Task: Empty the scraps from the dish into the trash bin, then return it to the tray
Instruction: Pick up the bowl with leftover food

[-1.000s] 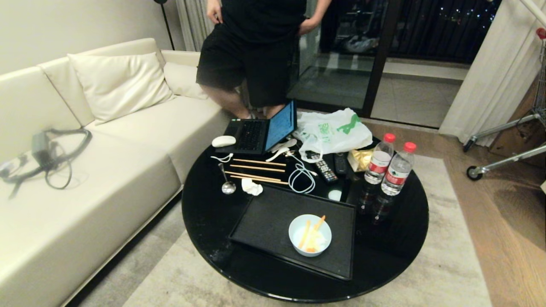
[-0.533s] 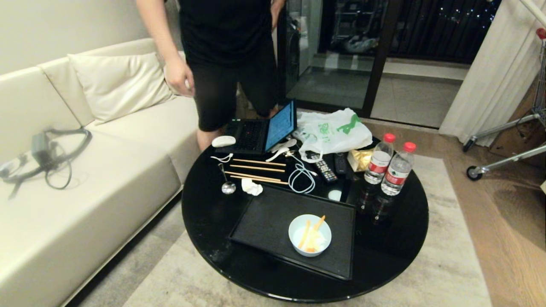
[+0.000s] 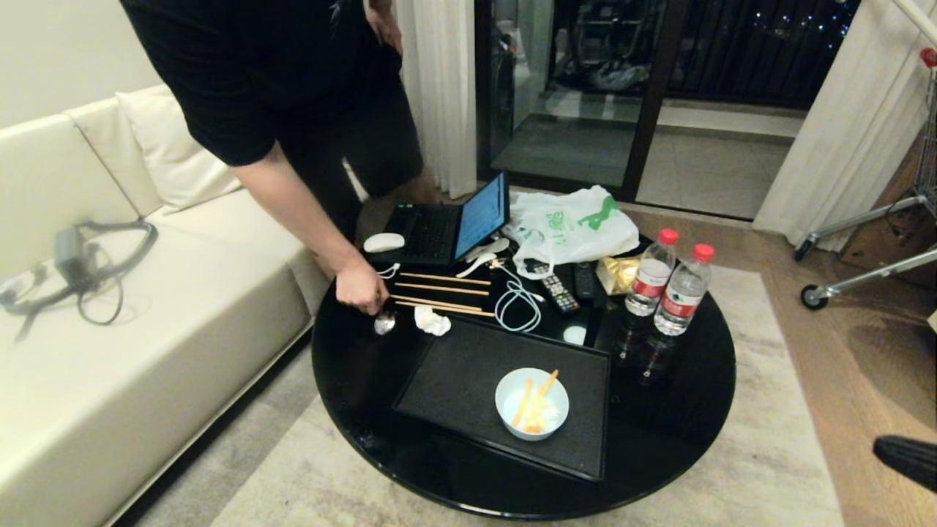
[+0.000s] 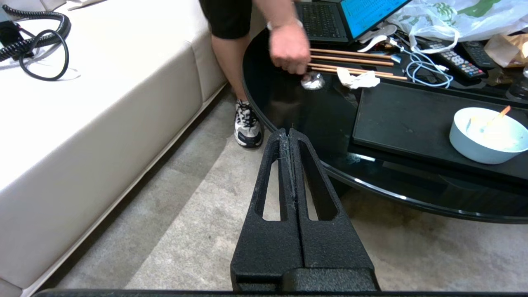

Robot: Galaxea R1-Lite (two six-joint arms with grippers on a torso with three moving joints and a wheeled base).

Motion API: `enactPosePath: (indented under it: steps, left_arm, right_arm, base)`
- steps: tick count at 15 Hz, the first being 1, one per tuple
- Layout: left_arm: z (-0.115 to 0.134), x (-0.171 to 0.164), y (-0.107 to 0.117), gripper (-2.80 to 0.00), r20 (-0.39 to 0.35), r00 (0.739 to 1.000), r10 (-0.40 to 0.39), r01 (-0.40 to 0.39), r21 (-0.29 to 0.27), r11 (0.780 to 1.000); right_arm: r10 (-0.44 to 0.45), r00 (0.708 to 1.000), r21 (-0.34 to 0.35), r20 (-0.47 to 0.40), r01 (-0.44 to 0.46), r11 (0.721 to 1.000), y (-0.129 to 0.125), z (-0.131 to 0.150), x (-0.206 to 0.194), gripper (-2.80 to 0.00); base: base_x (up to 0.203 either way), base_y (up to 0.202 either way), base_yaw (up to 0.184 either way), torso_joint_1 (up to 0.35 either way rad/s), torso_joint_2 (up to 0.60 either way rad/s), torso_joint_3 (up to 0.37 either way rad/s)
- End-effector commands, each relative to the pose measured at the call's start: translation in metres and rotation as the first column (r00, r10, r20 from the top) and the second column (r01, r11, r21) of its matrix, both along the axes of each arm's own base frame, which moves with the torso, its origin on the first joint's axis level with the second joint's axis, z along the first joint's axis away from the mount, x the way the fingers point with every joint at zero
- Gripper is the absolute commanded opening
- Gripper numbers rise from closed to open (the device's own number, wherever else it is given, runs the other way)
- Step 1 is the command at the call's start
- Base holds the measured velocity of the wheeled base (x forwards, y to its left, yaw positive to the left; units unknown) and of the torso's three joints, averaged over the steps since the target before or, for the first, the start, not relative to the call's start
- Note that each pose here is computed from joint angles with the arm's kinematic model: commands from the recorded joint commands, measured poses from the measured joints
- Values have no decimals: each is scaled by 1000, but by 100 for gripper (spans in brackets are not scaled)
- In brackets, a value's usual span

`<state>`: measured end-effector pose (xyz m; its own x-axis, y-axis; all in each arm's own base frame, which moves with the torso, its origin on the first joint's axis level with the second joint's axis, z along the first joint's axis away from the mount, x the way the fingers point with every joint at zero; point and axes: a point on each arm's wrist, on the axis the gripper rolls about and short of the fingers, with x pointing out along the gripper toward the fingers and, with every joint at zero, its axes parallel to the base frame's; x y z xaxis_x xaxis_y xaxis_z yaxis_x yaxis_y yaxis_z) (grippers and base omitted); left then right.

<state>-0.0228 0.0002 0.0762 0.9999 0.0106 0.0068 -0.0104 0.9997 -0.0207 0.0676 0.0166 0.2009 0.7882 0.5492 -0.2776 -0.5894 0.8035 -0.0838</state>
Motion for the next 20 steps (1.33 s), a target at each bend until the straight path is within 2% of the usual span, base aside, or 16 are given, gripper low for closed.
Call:
enactPosePath:
  steps: [1, 5, 7, 9, 11, 13, 16, 18, 20]
  left_arm:
    - [0, 0, 0, -280, 1, 1000, 0, 0, -1, 1000]
    - [0, 0, 0, -280, 1, 1000, 0, 0, -1, 1000]
    - [0, 0, 0, -280, 1, 1000, 0, 0, -1, 1000]
    - [0, 0, 0, -280, 1, 1000, 1, -1, -1, 1000]
    - [0, 0, 0, -280, 1, 1000, 0, 0, -1, 1000]
    - [0, 0, 0, -280, 1, 1000, 0, 0, -1, 1000]
    - [0, 0, 0, -280, 1, 1000, 0, 0, -1, 1000]
    - [0, 0, 0, -280, 1, 1000, 0, 0, -1, 1000]
    - [0, 0, 0, -280, 1, 1000, 0, 0, -1, 1000]
  right_arm:
    - [43, 988, 11, -151, -42, 999, 11, 2, 57, -280]
    - [89, 974, 6, -207, -90, 996, 35, 14, 117, -280]
    - [65, 967, -21, -246, -73, 997, 58, 13, 144, -280]
    - [2, 954, -34, -299, -13, 999, 88, 9, 163, -280]
    - [-73, 939, -81, -336, 49, 995, 118, -2, 176, -280]
    - [-135, 922, -155, -363, 83, 984, 136, -20, 183, -280]
    - [-201, 888, -218, -413, 118, 969, 153, -46, 190, -280]
    - [-264, 868, -277, -421, 154, 949, 159, -63, 195, -280]
    - [-288, 848, -296, -446, 164, 941, 164, -76, 200, -280]
  base:
    - [0, 0, 0, 0, 0, 0]
    - [0, 0, 0, 0, 0, 0]
    - [0, 0, 0, 0, 0, 0]
    - [0, 0, 0, 0, 0, 0]
    - [0, 0, 0, 0, 0, 0]
    - [0, 0, 0, 0, 0, 0]
    - [0, 0, 0, 0, 0, 0]
    - [0, 0, 0, 0, 0, 0]
    - [0, 0, 0, 0, 0, 0]
